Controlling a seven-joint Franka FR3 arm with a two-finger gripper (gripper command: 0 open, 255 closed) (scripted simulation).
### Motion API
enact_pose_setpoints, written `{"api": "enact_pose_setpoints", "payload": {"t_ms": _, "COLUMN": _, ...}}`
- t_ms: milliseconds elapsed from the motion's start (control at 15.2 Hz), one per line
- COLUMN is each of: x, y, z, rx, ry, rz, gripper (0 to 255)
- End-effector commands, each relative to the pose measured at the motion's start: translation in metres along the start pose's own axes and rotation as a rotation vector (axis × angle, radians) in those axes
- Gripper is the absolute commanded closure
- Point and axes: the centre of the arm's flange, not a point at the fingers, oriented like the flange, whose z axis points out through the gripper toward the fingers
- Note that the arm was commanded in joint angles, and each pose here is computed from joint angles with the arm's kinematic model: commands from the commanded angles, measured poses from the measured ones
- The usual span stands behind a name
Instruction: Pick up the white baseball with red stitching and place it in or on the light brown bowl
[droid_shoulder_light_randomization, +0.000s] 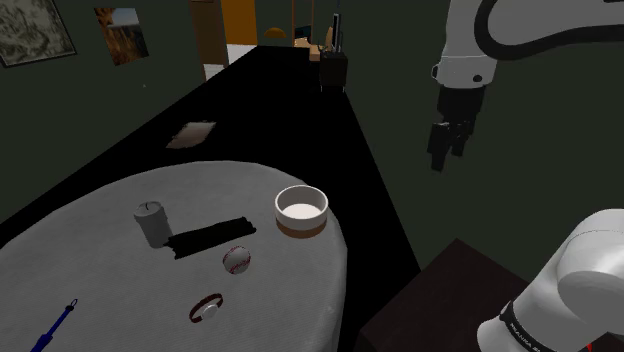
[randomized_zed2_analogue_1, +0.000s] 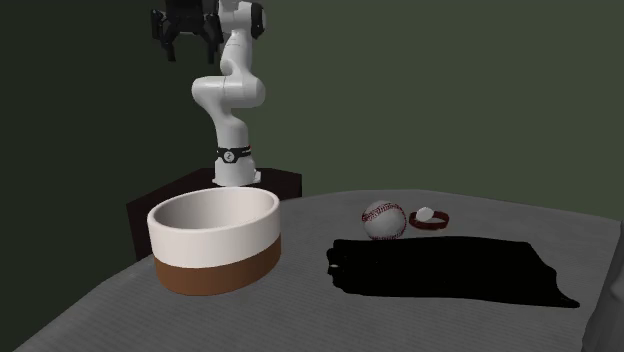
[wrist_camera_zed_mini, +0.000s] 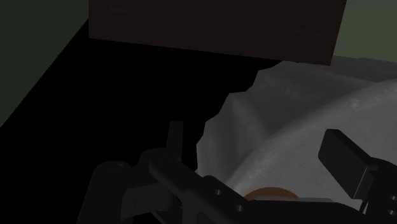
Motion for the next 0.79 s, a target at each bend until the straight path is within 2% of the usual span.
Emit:
{"api": "enact_pose_setpoints", "payload": {"t_ms": 0, "x": 0.000, "y": 0.000, "z": 0.000, "rx": 0.000, "ry": 0.000, "rz": 0.000, "gripper": 0}}
{"api": "enact_pose_setpoints", "payload": {"t_ms": 726, "x": 0.085, "y": -0.104, "z": 0.051, "rx": -0.001, "ry": 0.020, "rz": -0.048, "gripper": 0}}
